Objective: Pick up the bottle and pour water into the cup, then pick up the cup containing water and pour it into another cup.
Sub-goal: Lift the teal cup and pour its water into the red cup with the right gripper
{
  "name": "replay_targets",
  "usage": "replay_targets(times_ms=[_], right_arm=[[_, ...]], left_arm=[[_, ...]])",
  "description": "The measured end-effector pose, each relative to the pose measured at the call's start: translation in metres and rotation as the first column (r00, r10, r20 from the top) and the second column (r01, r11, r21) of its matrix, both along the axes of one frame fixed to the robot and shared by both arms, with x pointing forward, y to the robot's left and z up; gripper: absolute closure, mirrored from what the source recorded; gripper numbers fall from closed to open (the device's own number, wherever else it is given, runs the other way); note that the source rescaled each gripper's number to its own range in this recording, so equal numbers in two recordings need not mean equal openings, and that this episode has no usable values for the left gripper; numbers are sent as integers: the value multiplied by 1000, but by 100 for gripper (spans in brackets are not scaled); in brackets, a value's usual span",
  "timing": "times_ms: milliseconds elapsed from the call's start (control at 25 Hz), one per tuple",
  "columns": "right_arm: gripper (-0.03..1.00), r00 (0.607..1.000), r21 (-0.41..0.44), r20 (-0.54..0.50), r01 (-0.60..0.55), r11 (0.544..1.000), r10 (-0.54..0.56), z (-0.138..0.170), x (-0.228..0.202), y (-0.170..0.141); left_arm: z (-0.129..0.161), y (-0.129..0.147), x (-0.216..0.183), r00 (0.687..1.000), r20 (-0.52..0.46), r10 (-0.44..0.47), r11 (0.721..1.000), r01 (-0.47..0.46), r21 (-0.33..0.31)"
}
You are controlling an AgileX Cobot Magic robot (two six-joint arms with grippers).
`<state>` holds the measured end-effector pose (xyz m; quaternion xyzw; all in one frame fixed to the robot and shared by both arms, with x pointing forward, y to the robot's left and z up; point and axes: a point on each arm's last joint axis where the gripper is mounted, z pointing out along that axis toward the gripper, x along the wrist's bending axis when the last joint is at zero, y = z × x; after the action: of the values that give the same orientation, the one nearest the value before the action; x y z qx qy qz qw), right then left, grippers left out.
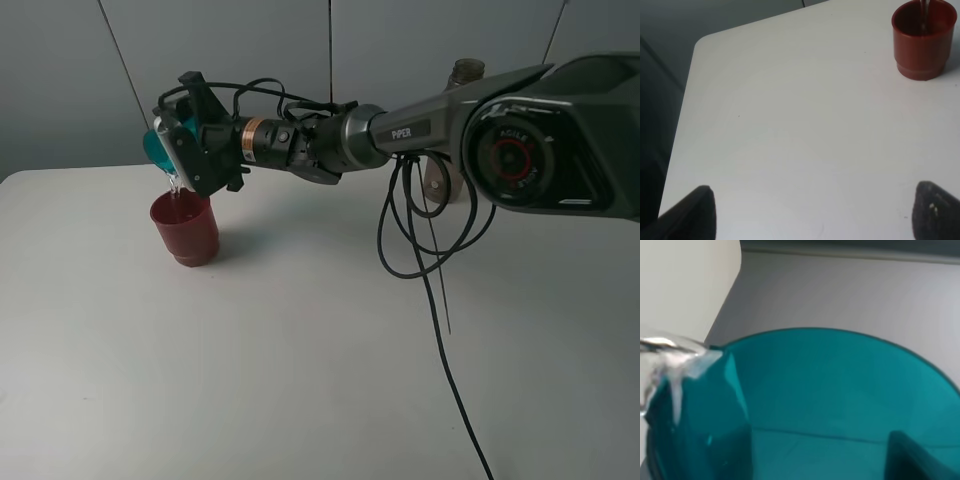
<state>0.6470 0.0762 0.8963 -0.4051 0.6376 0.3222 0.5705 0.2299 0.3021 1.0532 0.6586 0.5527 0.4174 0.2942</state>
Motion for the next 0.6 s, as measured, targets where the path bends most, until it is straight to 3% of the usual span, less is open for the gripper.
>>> replay_targets(times_ms=[600], right_arm=[[94,979,-52,202,-10,999,20,6,1,0]], left_arm=[[0,0,0,1000,0,0,1000,0,0]])
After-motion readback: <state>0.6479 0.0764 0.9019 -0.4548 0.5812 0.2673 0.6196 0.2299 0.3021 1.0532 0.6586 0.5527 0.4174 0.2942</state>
